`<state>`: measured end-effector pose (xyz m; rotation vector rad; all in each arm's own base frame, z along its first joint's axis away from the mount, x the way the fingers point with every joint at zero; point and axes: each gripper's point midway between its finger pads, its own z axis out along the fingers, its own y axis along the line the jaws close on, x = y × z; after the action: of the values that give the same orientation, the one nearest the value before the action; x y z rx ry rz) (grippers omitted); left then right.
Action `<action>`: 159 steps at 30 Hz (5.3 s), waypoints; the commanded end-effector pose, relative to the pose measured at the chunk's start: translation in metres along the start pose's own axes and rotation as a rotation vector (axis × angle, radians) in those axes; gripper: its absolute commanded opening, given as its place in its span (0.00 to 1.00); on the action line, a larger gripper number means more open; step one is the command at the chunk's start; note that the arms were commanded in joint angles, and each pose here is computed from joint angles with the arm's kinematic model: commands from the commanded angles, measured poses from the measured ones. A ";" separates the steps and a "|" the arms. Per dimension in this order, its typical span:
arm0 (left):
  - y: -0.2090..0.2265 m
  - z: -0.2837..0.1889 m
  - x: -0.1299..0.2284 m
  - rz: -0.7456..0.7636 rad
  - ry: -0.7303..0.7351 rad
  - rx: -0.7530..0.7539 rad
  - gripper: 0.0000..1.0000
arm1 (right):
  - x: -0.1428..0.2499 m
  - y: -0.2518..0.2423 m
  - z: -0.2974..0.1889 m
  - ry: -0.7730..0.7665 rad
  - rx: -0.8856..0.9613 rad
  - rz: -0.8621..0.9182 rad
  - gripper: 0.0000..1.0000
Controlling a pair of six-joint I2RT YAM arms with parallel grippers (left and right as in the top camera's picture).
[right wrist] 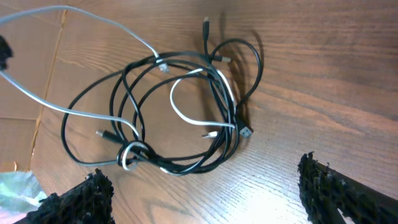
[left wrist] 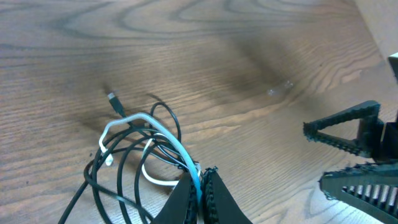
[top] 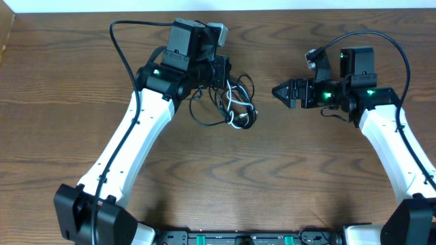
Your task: Untangle cables
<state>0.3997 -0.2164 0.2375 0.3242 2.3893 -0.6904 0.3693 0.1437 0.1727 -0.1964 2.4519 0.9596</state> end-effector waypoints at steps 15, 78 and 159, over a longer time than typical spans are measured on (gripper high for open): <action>-0.032 -0.050 -0.039 0.058 -0.097 0.043 0.08 | -0.004 0.003 -0.003 -0.003 -0.002 -0.017 0.94; -0.067 -0.116 -0.070 -0.058 -0.231 0.119 0.07 | -0.014 0.038 0.006 -0.015 -0.124 0.287 0.85; 0.136 -0.069 0.135 -0.487 0.394 -0.590 0.22 | 0.007 -0.011 0.054 0.051 0.069 0.319 0.44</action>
<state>0.3243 -0.0697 0.1609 -0.3906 2.9045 -0.0998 0.3845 0.1750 0.1213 0.2641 2.6307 1.0211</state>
